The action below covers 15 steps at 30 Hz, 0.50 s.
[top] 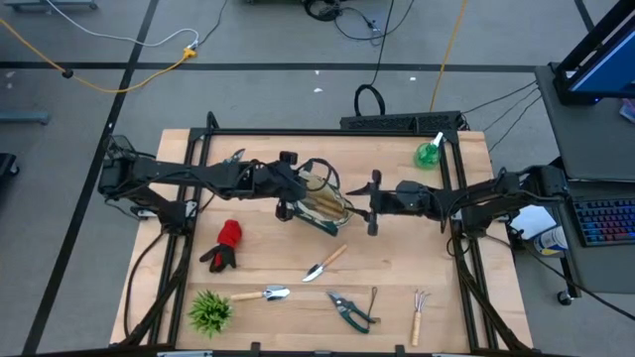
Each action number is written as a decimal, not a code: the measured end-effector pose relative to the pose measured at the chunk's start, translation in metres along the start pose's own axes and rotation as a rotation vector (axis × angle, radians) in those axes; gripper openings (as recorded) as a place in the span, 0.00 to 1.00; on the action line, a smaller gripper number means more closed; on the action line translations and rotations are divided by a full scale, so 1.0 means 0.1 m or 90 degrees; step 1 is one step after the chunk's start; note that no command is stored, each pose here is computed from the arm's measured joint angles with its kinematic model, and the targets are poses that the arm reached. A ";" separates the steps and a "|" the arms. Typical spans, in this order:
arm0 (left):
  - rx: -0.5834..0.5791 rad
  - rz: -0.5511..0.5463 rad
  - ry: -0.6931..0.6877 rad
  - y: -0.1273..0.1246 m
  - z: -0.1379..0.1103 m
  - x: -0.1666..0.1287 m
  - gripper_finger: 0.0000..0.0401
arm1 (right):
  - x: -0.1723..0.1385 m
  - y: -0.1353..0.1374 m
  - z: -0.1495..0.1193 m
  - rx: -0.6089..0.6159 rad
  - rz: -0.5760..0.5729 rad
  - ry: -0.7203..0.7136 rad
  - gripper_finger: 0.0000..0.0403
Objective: Pick & Place Garden tools in Gardening bag
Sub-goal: Put the top brown trowel into the gardening bag
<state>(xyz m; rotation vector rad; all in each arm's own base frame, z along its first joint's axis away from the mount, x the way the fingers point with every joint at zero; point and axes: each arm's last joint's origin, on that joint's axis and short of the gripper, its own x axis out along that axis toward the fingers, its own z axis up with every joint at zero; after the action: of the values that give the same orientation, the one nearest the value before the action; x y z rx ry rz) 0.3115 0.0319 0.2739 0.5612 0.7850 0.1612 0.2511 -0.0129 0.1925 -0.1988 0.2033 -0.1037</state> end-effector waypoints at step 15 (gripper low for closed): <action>0.002 -0.021 0.003 -0.10 0.03 -0.03 0.22 | -0.04 0.29 0.11 -0.079 0.071 -0.052 0.44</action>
<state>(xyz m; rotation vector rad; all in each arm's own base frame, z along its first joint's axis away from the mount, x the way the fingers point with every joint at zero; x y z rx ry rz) 0.3107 0.0210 0.2718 0.5514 0.7995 0.1309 0.2516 0.0183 0.1974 -0.3135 0.1383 0.0277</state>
